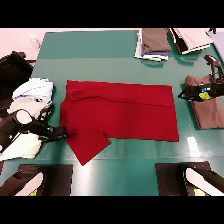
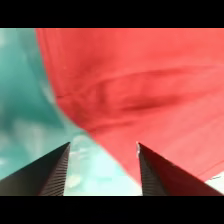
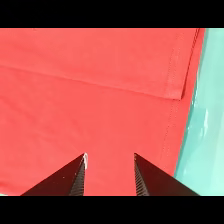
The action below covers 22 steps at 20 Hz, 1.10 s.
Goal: Fold the shirts.
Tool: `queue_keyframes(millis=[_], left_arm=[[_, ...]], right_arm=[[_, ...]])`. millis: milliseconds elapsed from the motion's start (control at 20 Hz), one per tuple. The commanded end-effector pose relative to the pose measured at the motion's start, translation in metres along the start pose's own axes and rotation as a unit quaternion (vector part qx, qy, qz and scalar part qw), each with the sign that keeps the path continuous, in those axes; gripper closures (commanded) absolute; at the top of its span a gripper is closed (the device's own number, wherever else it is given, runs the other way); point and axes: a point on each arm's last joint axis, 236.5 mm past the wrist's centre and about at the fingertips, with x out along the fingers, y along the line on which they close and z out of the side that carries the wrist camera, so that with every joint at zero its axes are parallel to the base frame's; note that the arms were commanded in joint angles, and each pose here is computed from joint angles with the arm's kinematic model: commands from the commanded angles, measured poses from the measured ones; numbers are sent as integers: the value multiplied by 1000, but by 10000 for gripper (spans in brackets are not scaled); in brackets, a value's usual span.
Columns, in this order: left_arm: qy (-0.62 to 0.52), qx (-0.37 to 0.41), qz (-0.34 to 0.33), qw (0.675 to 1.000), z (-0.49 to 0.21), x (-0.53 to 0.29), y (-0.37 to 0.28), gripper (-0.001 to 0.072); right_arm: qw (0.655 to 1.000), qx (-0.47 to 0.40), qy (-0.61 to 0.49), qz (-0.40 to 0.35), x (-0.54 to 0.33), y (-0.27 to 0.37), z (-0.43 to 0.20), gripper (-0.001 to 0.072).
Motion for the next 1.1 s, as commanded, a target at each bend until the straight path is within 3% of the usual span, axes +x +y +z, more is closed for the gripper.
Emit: queue_keyframes(millis=[0, 200, 250, 300, 450, 500, 550, 600, 750, 1050], left_arm=[[-20, -30, -70, 997, -1, 14, -24, 216], [-36, -32, -107, 993, 7, 10, -41, 239], [-34, -22, -108, 993, 8, 7, -43, 491], [-34, -7, -110, 993, 8, 4, -46, 672], [-30, 14, -113, 993, 10, -7, -53, 683], [-31, 23, -110, 993, 12, -10, -53, 683], [-32, 28, -106, 993, 13, -12, -53, 683], [-32, 31, -102, 994, 13, -12, -51, 683], [-33, 33, -95, 994, 13, -11, -48, 683], [-37, 33, -95, 994, 15, -12, -48, 683]], right_arm=[[1000, -4, -13, -1, -8, 3, 0, 358], [1000, -2, -17, -4, -17, 1, -4, 358], [1000, 6, -8, -8, -18, -5, -9, 358], [1000, 18, 6, -10, -16, -13, -18, 358], [994, 81, 78, -13, 2, -49, -70, 358], [989, 105, 101, -10, 9, -59, -91, 318], [983, 137, 122, -6, 17, -70, -112, 218], [974, 177, 140, -2, 25, -79, -135, 189], [950, 258, 176, 14, 49, -89, -189, 251], [950, 245, 187, 46, 85, -60, -207, 284]])
